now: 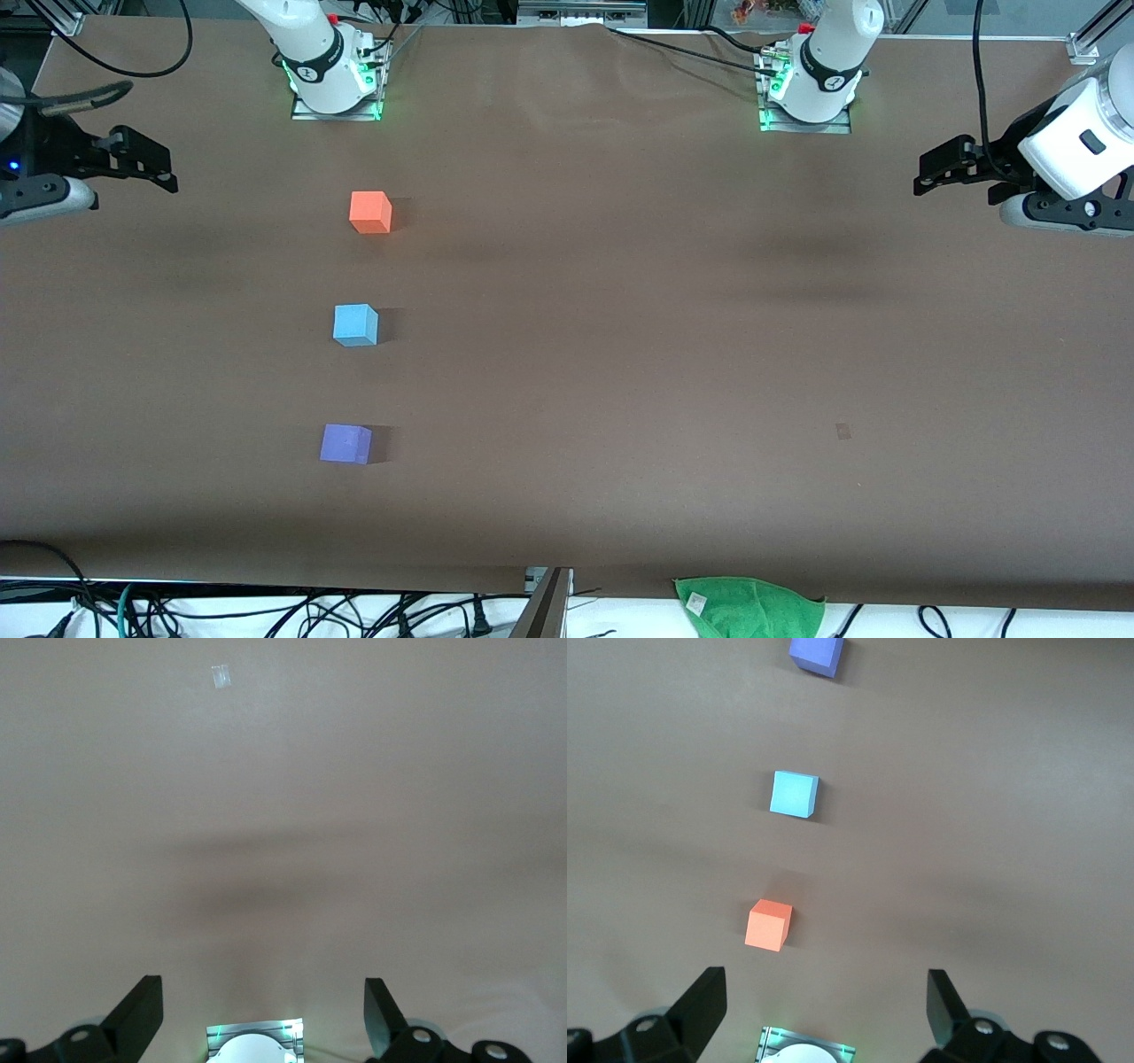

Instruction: Place blue block between orange and purple blocks

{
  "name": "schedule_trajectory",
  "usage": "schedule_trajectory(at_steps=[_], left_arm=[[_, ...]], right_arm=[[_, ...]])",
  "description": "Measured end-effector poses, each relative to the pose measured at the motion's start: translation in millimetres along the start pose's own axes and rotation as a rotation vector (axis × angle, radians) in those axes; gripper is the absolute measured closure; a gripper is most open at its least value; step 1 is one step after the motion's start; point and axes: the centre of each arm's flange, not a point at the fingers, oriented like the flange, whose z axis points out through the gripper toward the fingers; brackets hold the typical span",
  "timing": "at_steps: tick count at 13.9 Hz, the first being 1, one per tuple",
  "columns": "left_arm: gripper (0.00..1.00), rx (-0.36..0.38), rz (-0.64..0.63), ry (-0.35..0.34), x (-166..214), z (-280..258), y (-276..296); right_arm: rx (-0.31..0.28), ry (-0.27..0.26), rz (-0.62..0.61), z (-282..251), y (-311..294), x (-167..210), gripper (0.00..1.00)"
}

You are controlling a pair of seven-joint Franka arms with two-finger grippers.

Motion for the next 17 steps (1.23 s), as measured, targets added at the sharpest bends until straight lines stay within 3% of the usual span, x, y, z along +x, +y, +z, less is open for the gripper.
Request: schedule_trajectory(at_steps=[3, 6, 17], left_arm=[[0.00, 0.000, 0.000, 0.000, 0, 0, 0], [0.00, 0.000, 0.000, 0.000, 0, 0, 0], [0.00, 0.000, -0.001, 0.001, 0, 0, -1]], right_arm=[[-0.001, -0.023, -0.011, 11, -7, 1, 0.00], [-0.001, -0.045, 0.071, 16, -10, -1, 0.00], [-0.027, -0.050, 0.101, 17, -13, -1, 0.00]])
